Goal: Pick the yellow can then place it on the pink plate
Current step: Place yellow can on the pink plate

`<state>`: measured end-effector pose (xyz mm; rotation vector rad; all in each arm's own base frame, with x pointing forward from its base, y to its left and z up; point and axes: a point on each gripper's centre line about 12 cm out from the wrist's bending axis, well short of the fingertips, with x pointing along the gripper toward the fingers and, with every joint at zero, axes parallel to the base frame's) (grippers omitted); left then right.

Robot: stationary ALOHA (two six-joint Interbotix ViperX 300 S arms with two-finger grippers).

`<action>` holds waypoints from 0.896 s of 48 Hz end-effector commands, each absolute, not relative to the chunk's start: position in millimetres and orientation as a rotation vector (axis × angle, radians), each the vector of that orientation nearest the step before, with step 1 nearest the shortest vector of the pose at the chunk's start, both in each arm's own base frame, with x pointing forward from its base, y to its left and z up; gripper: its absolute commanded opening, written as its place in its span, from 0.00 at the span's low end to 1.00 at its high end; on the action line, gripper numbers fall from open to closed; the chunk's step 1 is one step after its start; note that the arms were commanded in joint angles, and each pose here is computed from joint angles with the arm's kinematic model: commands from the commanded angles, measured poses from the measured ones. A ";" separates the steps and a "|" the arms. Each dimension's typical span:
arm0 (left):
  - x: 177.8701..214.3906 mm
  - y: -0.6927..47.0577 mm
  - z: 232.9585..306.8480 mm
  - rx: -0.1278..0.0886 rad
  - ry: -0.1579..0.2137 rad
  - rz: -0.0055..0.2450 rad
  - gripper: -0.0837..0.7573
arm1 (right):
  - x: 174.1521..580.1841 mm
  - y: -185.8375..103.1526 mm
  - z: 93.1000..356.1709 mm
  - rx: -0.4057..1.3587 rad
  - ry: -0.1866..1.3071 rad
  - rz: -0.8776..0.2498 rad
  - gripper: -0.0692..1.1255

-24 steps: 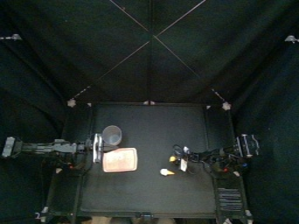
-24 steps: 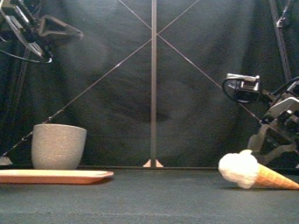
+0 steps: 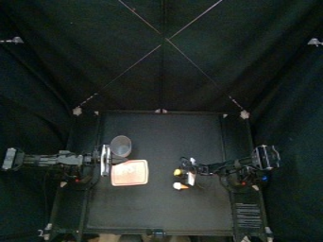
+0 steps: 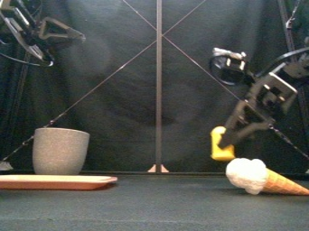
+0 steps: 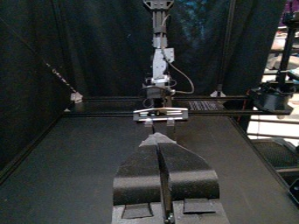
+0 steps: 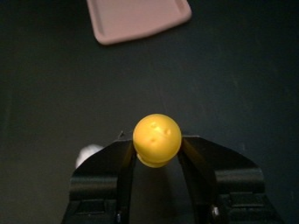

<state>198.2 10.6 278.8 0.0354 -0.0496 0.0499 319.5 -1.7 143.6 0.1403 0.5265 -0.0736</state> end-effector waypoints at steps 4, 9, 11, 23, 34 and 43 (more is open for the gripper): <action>199.8 15.1 286.3 0.046 -0.070 0.071 0.15 | 379.9 -4.8 181.8 0.051 0.411 -0.023 0.60; 199.8 17.2 287.7 0.057 -0.074 0.081 0.15 | 415.4 -4.8 178.7 0.024 0.400 -0.010 0.60; 199.9 18.1 287.6 0.058 -0.074 0.085 0.15 | 428.5 -4.7 176.3 0.016 0.399 -0.005 0.60; 199.5 20.7 288.3 0.059 -0.083 0.099 0.15 | 502.7 -3.8 167.4 -0.009 0.402 0.006 0.60; 199.0 20.1 284.5 0.074 -0.073 0.094 0.15 | 545.3 -9.2 158.6 -0.003 0.440 -0.009 0.61; 199.0 19.9 284.4 0.078 -0.072 0.093 0.15 | 562.5 -11.6 139.6 0.002 0.480 -0.016 0.65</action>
